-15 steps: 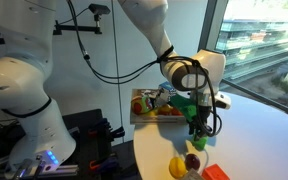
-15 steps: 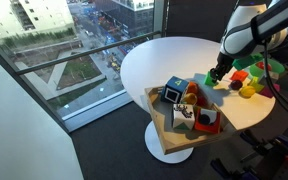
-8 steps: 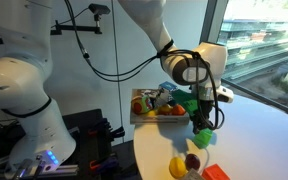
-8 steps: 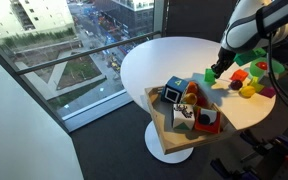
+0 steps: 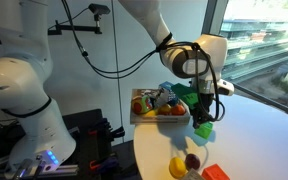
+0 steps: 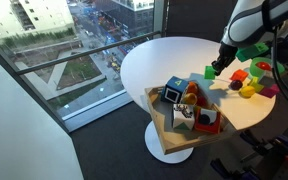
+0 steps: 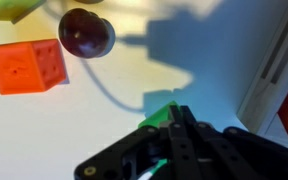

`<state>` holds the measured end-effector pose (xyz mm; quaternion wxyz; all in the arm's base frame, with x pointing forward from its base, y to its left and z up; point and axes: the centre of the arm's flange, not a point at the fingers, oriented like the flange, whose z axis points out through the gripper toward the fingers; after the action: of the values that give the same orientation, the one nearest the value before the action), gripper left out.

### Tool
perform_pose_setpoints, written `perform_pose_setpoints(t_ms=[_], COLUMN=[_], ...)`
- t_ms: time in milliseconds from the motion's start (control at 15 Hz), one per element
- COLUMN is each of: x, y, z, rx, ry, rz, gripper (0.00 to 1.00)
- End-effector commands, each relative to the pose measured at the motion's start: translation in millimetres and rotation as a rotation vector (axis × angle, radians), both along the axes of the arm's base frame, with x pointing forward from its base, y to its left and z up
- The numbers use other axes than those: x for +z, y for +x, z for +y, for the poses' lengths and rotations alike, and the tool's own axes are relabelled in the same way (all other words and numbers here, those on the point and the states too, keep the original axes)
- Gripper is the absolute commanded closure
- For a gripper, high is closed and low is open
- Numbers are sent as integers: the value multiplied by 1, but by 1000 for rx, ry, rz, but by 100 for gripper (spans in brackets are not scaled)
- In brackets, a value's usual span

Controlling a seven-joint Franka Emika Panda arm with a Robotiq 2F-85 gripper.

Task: Put the green block on the wooden tray

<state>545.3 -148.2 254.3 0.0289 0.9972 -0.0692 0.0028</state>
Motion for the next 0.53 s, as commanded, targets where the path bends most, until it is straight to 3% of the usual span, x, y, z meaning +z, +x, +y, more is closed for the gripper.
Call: perform_pose_setpoints(t_ms=[0,467], x=[29,60], y=[-8,-14], z=[13,61], rx=[6,93], ry=[9,34], rz=[-16,-52], gripper=[97,97])
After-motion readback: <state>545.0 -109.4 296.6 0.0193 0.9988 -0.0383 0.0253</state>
